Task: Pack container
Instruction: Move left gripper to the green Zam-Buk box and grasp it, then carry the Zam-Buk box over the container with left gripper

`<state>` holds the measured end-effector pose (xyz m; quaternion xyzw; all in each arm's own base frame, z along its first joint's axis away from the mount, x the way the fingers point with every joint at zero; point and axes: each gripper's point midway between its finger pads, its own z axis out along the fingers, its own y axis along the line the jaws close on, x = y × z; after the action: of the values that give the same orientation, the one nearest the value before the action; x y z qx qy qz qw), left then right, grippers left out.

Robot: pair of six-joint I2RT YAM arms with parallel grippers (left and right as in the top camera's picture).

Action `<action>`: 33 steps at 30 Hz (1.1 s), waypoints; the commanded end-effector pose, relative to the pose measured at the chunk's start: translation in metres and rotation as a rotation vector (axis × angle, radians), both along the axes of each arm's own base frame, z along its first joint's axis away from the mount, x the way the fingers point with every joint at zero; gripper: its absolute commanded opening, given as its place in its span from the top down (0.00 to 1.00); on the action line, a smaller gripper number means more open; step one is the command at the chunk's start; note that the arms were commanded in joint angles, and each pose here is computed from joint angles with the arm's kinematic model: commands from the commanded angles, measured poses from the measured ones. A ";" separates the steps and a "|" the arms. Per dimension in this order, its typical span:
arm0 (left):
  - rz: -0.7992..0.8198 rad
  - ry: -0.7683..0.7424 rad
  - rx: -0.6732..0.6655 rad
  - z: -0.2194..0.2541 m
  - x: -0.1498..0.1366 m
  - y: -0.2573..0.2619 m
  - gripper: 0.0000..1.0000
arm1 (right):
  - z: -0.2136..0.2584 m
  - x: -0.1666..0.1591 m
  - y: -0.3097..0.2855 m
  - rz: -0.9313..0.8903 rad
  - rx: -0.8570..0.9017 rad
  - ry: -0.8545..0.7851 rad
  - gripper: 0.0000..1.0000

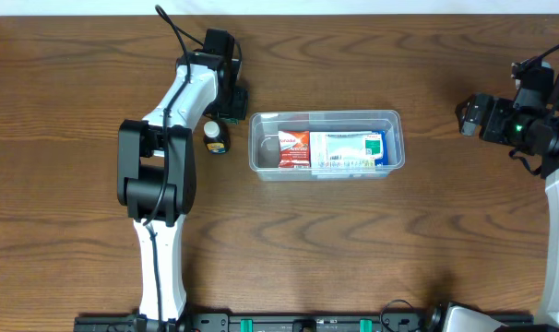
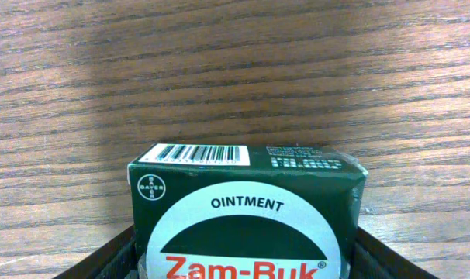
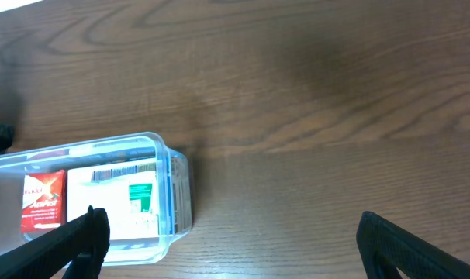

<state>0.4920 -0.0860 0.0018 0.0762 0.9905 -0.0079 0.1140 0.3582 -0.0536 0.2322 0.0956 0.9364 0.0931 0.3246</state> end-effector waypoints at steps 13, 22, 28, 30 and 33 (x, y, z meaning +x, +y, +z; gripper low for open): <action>0.007 -0.048 0.007 0.064 0.002 0.003 0.33 | 0.005 0.001 -0.003 -0.011 -0.002 -0.011 0.01; 0.097 -0.174 -0.046 0.140 -0.002 0.003 0.33 | 0.005 0.001 -0.003 -0.011 -0.002 -0.011 0.01; 0.187 -0.164 -0.075 0.169 -0.024 0.007 0.33 | 0.005 0.001 -0.003 -0.011 -0.002 -0.011 0.01; 0.226 -0.125 -0.078 0.171 -0.037 0.007 0.34 | 0.005 0.001 -0.003 -0.011 -0.001 -0.011 0.01; 0.244 -0.054 -0.081 0.168 -0.057 0.000 0.33 | 0.005 0.001 -0.003 -0.011 -0.001 -0.011 0.01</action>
<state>0.4428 -0.0791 0.1625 -0.0211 0.9882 -0.0254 0.1498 0.3582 -0.0536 0.2322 0.0956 0.9364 0.0931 0.3246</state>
